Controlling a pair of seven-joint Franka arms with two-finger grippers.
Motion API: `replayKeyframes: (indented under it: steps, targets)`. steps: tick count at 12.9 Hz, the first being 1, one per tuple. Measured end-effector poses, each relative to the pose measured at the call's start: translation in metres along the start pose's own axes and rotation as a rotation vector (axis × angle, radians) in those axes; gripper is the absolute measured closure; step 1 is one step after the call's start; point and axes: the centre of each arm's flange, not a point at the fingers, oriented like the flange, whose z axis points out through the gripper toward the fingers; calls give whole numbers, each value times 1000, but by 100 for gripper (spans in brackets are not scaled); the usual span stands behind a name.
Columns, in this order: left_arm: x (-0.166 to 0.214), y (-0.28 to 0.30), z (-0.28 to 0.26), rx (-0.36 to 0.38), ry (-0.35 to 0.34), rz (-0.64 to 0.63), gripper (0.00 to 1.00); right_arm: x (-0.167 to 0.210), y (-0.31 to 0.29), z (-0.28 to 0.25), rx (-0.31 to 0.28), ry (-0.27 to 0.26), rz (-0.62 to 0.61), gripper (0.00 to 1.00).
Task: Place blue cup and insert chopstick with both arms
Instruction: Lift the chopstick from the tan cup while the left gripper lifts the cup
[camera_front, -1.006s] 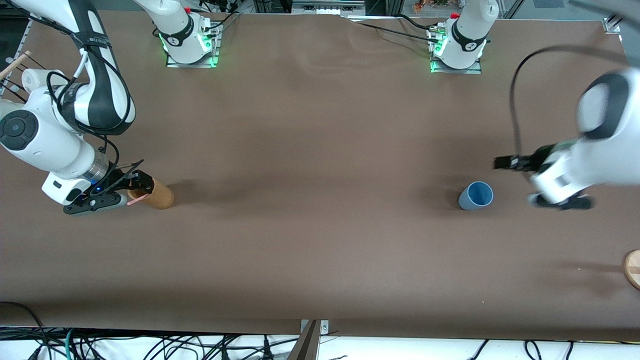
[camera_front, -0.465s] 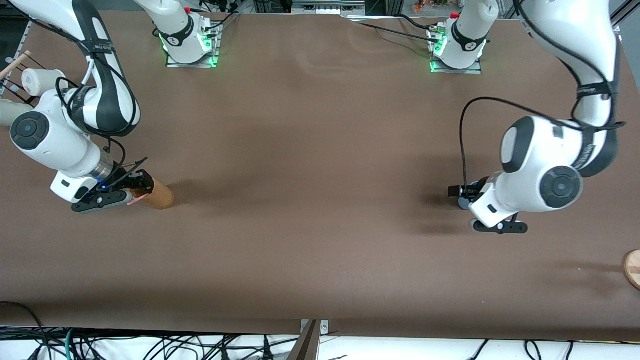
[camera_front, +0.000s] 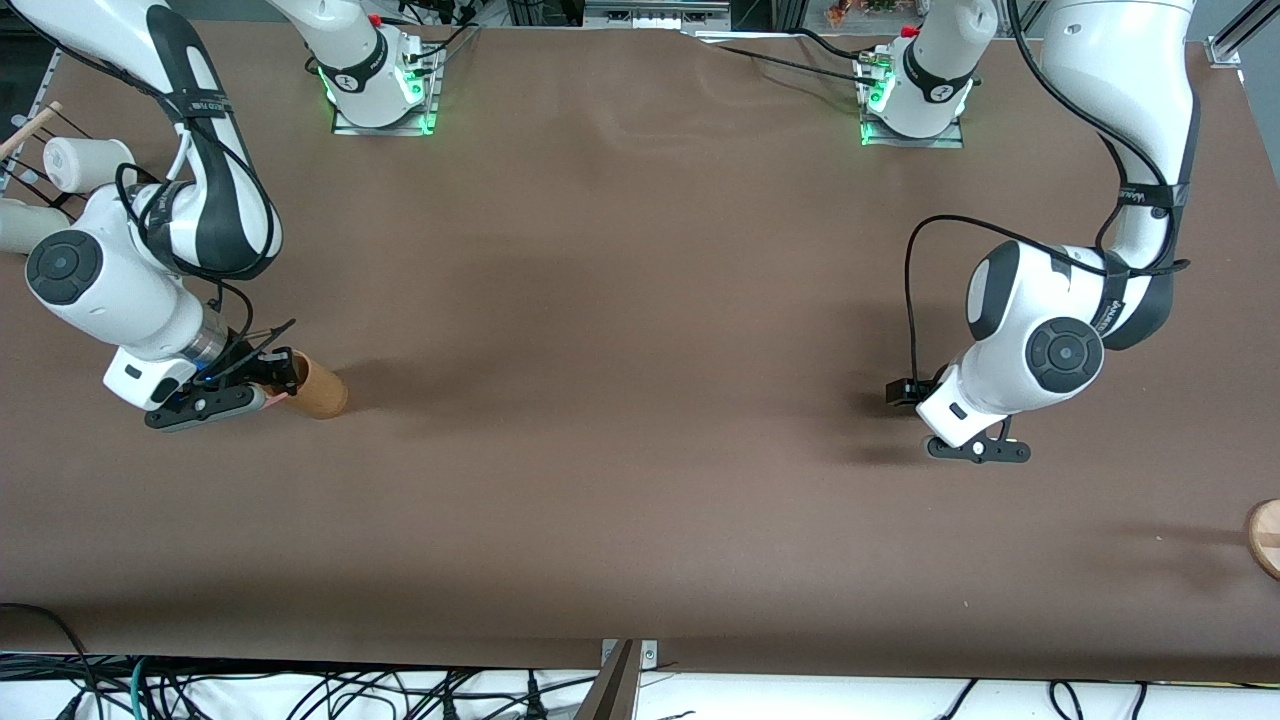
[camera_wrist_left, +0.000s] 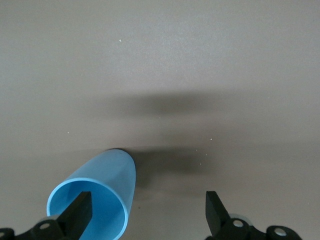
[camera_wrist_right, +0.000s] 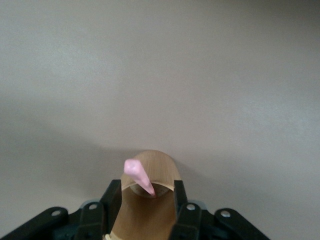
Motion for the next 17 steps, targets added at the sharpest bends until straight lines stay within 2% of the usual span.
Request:
replayKeyframes:
  steps: [1,2,3,4,5,11,12,13,15,17]
  targets:
    - [-3,-1,-1,0,1,0,0,0,0,0,0,0,0,71]
    - [-6,-2,-1,-1,7,-1,0,0,0,0,0,0,0,80]
    - [-10,-2,1,-2,16,-1,0,0,0,0,0,0,0,80]
    - [-15,-4,5,4,32,3,0,0,0,0,0,0,0,89]
    - [-20,-6,11,18,49,14,0,0,0,0,0,0,0,93]
    - [-50,-9,46,17,104,25,0,5,2,-11,-5,16,-4,93]
    - [-53,-9,52,14,118,25,0,9,3,-22,-1,5,-9,93]
    - [-55,-11,58,13,126,24,9,14,4,-39,6,-17,-13,93]
    - [-57,-14,61,13,130,19,34,30,7,-101,18,-50,-18,93]
    - [-56,-20,61,14,133,8,57,42,4,-165,19,-35,-34,93]
